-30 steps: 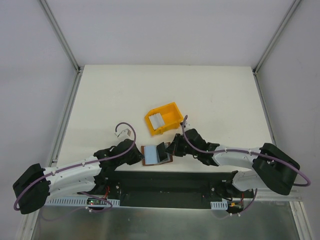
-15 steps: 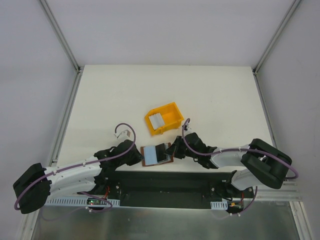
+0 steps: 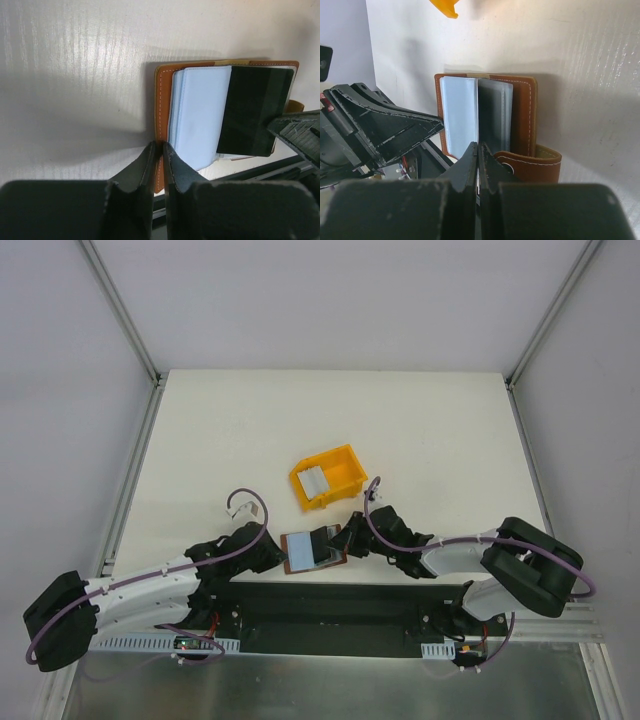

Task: Put the credit cards into the card holder
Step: Insert the credit card into the card holder.

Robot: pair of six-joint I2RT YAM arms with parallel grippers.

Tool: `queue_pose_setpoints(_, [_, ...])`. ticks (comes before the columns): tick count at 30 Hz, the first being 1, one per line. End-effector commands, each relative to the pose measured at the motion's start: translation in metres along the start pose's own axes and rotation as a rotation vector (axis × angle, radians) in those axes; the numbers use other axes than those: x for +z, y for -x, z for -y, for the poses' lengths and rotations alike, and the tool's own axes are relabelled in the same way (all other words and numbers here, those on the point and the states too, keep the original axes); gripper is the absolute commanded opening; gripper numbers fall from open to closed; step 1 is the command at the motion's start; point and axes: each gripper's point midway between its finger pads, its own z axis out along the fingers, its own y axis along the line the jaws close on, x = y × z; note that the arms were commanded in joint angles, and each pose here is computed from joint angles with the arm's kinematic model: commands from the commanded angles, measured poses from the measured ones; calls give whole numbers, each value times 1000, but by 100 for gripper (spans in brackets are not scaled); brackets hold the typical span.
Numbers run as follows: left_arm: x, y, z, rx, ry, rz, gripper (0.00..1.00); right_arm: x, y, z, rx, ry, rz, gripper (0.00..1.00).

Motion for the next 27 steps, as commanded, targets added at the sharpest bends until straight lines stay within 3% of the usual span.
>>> queue_pose_setpoints(1, [-2, -2, -3, -5, -3, 0, 2, 0, 3, -8, -13, 19, 15, 0])
queue_pose_setpoints(22, [-1, -2, -14, -4, 42, 13, 0, -7, 13, -33, -23, 90, 40, 0])
queue_pose_setpoints(27, [-1, -1, -13, -4, 38, 16, 0, 2, 3, -26, -11, 64, -10, 0])
